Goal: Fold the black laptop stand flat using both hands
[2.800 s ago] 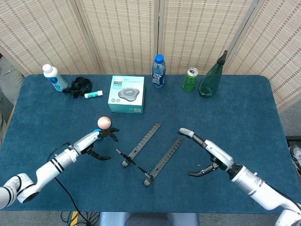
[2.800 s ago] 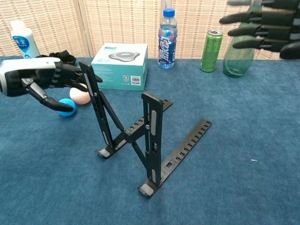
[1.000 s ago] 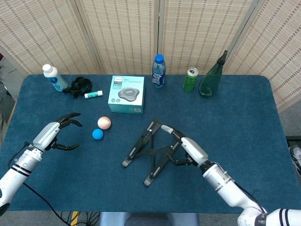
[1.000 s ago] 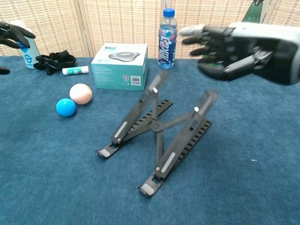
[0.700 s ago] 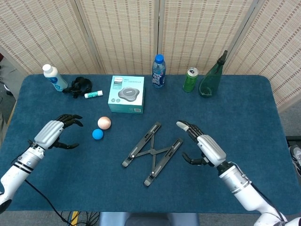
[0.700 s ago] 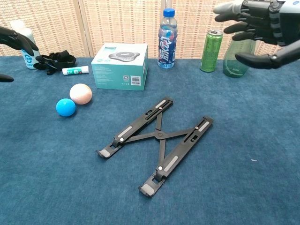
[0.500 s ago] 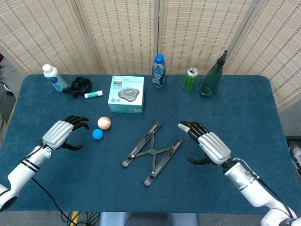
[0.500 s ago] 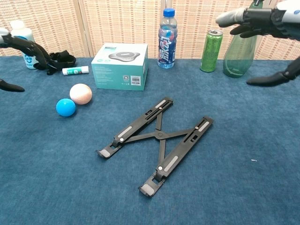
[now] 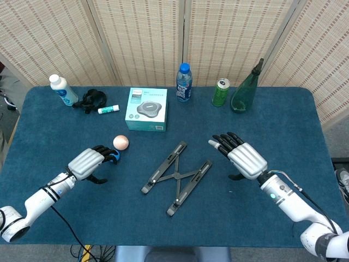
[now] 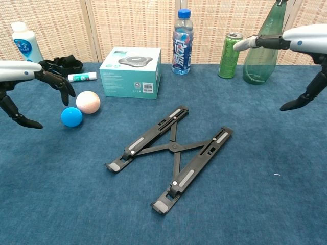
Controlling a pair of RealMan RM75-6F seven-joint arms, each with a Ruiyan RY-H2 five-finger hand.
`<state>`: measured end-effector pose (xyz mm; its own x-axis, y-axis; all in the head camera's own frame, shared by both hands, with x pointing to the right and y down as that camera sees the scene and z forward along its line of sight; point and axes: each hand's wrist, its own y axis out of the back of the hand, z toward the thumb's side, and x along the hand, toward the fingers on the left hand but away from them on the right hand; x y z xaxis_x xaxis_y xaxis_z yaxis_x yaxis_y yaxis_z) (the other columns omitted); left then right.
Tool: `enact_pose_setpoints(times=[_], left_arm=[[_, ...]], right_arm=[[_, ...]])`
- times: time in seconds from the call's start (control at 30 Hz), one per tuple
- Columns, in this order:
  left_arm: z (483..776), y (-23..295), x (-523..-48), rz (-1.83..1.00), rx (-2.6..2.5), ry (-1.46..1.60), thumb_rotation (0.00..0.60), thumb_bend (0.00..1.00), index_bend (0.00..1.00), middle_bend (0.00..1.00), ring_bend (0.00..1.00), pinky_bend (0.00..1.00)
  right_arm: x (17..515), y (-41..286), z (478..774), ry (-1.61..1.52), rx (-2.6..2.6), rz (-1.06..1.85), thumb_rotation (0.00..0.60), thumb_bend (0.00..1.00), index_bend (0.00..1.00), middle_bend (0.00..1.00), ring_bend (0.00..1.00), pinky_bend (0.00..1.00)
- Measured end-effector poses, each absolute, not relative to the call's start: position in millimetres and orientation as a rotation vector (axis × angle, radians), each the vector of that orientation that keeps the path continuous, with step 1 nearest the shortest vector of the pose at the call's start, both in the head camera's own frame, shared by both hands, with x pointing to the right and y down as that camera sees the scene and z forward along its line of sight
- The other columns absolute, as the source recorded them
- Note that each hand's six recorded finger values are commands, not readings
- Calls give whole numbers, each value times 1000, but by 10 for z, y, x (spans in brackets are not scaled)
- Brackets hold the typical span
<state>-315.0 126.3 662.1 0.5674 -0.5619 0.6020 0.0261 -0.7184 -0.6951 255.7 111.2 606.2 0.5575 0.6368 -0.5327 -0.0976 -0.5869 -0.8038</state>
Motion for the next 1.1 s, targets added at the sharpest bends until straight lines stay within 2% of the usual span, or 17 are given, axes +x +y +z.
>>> enact_pose_setpoints(times=[0.17, 0.5, 0.83, 1.1], left_arm=[[6727, 1243, -2987, -1071, -2080, 376, 600, 147, 209, 178, 175, 147], [6898, 1142, -2683, -982, -2070, 359, 600, 147, 200, 166, 151, 147], [6798, 1047, -2938, -1029, -2057, 461, 600, 147, 200, 166, 151, 147], [6659, 1108, -3116, -1049, -2051, 492, 600, 147, 200, 166, 151, 147]], right_arm=[[2478, 1130, 6162, -403, -1944, 1091, 600, 0, 0, 0, 0, 0], [2365, 1258, 6388, -312, -1932, 1079, 600, 0, 0, 0, 0, 0], [2254, 1315, 6807, -216, -1890, 1073, 600, 0, 0, 0, 0, 0], [2130, 1313, 7157, -163, -1847, 1063, 600, 0, 0, 0, 0, 0]])
